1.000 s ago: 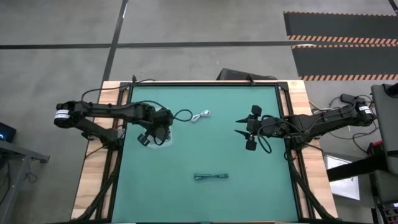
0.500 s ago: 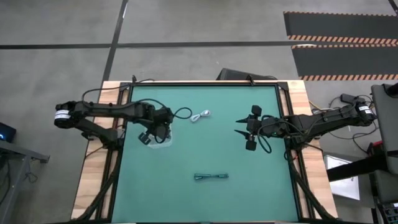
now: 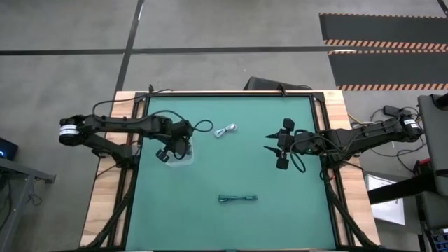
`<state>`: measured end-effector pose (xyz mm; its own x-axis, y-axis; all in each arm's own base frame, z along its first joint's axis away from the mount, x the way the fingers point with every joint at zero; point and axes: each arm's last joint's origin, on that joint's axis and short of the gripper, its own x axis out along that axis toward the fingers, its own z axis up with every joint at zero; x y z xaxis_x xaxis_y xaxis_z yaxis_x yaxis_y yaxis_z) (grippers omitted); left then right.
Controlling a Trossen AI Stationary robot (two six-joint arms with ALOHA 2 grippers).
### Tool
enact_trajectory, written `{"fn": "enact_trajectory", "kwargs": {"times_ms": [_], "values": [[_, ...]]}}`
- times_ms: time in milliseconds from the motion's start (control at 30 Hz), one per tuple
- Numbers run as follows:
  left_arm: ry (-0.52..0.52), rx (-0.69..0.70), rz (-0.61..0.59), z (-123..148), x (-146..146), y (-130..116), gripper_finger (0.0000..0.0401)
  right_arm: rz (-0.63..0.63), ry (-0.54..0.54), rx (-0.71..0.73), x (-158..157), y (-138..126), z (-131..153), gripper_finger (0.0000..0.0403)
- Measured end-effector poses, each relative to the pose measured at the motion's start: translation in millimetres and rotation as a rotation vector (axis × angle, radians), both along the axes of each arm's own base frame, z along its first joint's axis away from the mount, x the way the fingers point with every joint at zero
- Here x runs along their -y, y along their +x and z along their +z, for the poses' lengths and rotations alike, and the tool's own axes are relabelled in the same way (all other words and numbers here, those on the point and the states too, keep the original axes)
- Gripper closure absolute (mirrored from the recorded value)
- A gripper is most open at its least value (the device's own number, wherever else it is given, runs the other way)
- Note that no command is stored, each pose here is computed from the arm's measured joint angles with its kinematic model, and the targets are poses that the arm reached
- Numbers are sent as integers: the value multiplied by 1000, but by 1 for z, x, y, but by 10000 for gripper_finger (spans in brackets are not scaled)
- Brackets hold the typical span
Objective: Pick and place USB-C Cables
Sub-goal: Put the violet charger cable into the transparent bin
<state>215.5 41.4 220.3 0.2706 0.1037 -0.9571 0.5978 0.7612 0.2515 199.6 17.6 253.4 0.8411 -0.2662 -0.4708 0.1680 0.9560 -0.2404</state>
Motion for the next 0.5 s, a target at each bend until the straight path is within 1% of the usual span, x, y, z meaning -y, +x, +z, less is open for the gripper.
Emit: {"fn": "enact_trajectory", "kwargs": {"times_ms": [167, 500], "values": [[-2, 18, 6, -1, -3, 0, 383, -3, 5, 1, 0, 0, 0, 227], [-4, -17, -2, -13, -4, -4, 383, -3, 6, 0, 0, 0, -1, 227]]}}
